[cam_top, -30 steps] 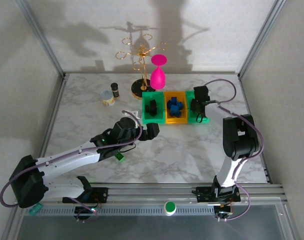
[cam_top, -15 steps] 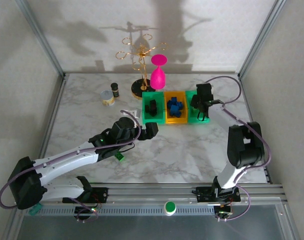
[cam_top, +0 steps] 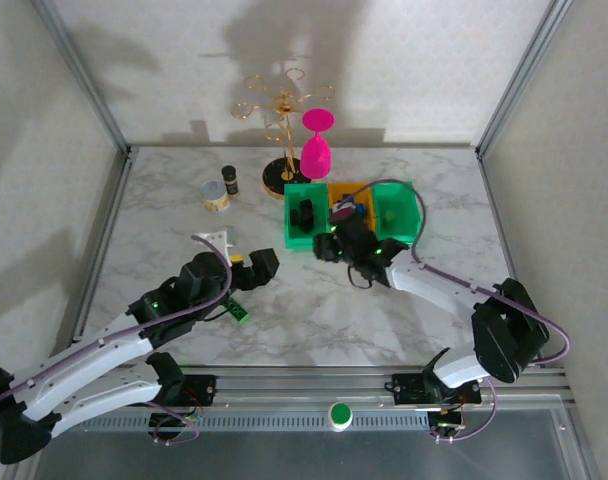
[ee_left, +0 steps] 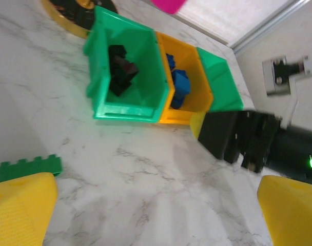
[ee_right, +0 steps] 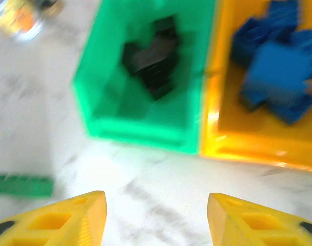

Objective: Sort the legos into containers by color
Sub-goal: Pick up the lego from the center of the table.

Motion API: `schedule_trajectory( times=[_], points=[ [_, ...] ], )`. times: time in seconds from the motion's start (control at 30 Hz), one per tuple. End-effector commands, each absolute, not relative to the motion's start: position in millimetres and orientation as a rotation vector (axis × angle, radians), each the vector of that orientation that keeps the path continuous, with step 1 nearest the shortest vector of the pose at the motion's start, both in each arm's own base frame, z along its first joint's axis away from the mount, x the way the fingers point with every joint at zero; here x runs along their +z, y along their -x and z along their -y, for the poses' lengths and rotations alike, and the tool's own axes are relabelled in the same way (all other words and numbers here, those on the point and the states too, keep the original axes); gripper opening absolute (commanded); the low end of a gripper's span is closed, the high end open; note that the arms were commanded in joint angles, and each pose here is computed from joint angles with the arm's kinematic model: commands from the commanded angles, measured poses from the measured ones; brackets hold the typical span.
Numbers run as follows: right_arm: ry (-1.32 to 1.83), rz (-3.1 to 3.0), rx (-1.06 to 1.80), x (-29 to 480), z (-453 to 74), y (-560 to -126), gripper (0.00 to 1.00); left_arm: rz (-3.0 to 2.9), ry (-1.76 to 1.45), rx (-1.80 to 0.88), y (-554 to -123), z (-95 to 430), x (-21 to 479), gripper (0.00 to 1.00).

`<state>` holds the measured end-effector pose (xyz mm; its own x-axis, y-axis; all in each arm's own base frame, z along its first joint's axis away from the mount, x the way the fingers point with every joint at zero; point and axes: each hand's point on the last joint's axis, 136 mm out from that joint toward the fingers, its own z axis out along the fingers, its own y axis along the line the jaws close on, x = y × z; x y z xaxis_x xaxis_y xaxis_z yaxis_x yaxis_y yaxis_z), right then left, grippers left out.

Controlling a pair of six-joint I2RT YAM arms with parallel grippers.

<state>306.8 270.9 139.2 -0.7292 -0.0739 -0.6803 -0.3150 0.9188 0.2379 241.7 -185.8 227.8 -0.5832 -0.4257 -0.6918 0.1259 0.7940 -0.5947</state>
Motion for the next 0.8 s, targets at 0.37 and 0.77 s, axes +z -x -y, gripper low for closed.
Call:
schedule_trajectory(
  times=[0.37,0.77],
  points=[
    [0.849,-2.290,0.614,78,-414,-262,0.66,-2.070,0.438,-0.615,-223,120,212,1.00],
    [1.088,-2.267,0.470,36,-442,-282,0.73,-2.052,0.486,-0.573,-223,106,210,0.99]
  ],
)
